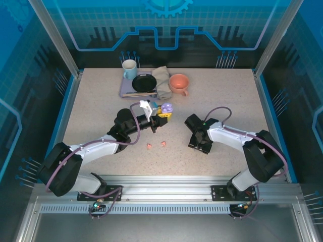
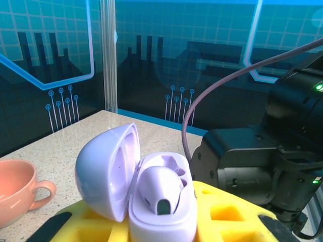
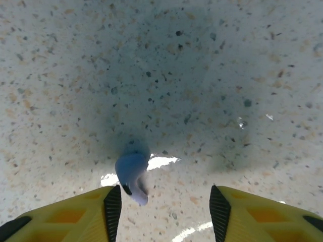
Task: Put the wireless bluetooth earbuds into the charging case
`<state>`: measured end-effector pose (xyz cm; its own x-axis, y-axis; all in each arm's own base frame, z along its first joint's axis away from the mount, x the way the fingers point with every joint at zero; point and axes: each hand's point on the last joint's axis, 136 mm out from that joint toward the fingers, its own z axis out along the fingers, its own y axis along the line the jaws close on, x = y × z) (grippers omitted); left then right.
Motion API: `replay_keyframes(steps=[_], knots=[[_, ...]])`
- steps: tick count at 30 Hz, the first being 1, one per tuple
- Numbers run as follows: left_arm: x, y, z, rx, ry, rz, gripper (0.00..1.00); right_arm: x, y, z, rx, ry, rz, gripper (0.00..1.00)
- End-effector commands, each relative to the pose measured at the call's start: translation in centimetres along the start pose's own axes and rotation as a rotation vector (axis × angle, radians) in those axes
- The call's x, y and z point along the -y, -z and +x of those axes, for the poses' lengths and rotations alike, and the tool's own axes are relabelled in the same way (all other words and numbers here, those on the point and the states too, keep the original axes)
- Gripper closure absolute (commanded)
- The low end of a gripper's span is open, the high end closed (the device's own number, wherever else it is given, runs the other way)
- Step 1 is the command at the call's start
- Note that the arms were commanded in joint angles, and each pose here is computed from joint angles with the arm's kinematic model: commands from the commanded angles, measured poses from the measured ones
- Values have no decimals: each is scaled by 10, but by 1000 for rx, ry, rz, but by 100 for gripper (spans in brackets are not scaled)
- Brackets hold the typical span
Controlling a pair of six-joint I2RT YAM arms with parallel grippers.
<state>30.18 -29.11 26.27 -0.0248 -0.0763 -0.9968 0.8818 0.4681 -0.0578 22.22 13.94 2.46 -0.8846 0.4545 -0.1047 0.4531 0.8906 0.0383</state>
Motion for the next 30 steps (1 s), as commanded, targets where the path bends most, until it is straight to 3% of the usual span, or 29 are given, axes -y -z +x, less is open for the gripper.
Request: replay_keyframes(steps=[1,19,30], knots=[[-1,6,-14,53,-29,-10,100,-18,2,-6,14,-9,-37,50],[-2,2,-8,47,-17,-3,100,-12,-13,-8,9,-18,-4,58],[-2,2,-10,49,-16,0,100,14,-21,0,-5,-37,33,62]])
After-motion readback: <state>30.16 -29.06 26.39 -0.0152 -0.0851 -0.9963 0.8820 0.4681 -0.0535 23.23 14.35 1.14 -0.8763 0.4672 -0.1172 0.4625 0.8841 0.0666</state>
